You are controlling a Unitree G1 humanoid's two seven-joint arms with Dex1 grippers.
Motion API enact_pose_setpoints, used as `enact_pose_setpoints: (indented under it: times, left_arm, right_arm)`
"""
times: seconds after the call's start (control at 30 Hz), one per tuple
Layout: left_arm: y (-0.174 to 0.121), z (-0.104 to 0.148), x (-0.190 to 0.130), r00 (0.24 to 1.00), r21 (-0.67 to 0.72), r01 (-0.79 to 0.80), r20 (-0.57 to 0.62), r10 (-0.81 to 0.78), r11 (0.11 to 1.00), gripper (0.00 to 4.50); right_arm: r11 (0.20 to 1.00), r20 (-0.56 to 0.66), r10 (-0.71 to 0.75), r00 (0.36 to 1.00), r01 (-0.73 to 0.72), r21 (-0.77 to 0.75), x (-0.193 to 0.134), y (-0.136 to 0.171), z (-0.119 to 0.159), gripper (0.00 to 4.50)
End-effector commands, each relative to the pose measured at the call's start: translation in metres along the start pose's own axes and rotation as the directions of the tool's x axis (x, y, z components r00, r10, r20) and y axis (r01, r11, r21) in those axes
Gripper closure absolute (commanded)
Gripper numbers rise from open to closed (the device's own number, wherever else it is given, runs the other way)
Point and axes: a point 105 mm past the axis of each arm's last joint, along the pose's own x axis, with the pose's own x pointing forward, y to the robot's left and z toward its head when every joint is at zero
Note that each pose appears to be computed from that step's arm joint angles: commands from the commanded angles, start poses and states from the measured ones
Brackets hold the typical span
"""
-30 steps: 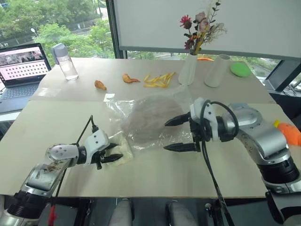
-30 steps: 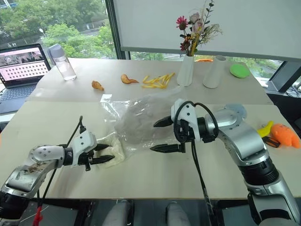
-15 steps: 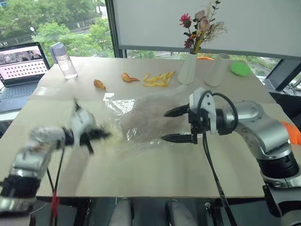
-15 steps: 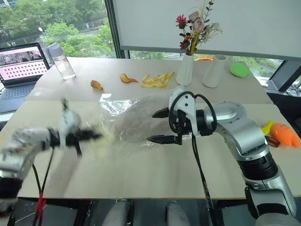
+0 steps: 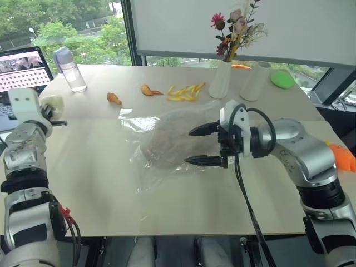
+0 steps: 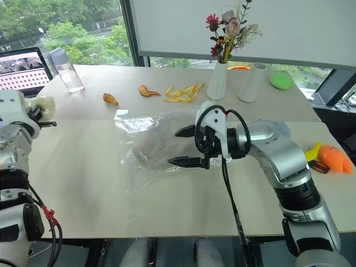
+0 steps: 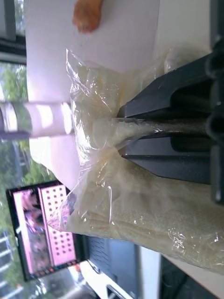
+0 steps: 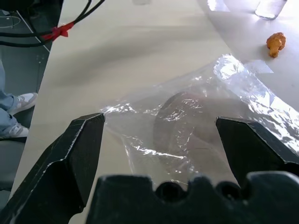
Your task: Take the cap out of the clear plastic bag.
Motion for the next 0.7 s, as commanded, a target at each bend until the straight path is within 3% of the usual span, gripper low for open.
enact_pose_setpoints:
  times: [0.03,0.07,0.17,0.27,0.43,0.57,0.7]
  left_arm:
    - [0.036,-0.012,-0.001,0.988,-0.028,-0.154,-0.030,0.153,0.988,4.47]
    - [0.043,-0.020,-0.002,0.982,-0.049,-0.185,-0.054,0.182,0.982,3.78]
    - [0.059,-0.035,-0.007,0.965,-0.058,-0.255,-0.083,0.250,0.965,2.92]
    - [0.054,-0.026,-0.006,0.974,-0.094,-0.229,-0.028,0.227,0.969,1.87]
    - [-0.023,0.022,-0.008,0.975,-0.064,0.155,0.173,-0.142,0.986,0.06]
    - [-0.076,0.055,-0.033,0.859,-0.150,0.478,0.288,-0.424,0.865,0.01]
    - [-0.112,0.070,-0.068,0.689,-0.051,0.707,0.275,-0.670,0.706,0.01]
  right_arm:
    - [0.999,0.052,0.003,0.999,-0.001,-0.032,0.001,0.003,0.016,0.00]
    - [1.000,0.055,0.002,0.998,-0.001,-0.031,0.002,0.003,0.015,0.00]
    - [1.000,0.059,-0.005,0.998,0.006,-0.027,0.003,0.002,0.015,0.00]
    - [1.000,0.060,-0.011,0.998,0.012,-0.022,0.002,0.002,0.015,0.00]
    - [1.000,0.055,-0.016,0.998,0.017,-0.018,-0.002,0.002,0.016,0.00]
    - [1.000,0.057,-0.017,0.998,0.017,-0.009,-0.004,-0.001,0.020,0.00]
    - [0.998,0.049,-0.046,0.998,0.048,-0.028,0.003,-0.008,0.023,0.00]
